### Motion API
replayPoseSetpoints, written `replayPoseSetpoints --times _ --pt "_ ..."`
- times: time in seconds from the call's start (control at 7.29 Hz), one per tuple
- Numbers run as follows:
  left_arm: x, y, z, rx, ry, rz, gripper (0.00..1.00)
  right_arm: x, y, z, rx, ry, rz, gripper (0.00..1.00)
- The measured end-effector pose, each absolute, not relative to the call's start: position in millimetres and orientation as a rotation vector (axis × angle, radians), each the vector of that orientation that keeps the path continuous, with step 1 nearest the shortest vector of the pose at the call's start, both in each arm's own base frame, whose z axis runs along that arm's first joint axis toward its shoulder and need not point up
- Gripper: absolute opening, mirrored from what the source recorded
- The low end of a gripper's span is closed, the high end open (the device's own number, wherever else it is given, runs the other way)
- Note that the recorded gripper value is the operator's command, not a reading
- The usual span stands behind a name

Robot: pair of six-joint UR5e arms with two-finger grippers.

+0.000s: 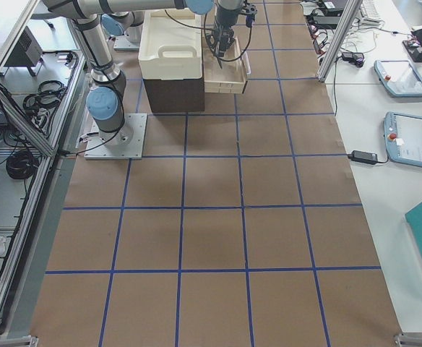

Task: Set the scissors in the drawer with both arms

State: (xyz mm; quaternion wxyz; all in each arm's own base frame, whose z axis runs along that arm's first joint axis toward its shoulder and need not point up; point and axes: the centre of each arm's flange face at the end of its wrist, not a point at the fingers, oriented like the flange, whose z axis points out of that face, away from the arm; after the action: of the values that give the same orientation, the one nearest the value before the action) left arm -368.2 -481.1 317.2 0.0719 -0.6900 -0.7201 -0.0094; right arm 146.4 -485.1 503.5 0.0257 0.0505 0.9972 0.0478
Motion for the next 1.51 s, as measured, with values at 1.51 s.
replayPoseSetpoints --times 1.51 --pt "-208.7 -503.9 483.2 -1.881 -2.511 0.225 1.00 147.1 -485.8 502.8 0.161 3.079 0.148 1.00"
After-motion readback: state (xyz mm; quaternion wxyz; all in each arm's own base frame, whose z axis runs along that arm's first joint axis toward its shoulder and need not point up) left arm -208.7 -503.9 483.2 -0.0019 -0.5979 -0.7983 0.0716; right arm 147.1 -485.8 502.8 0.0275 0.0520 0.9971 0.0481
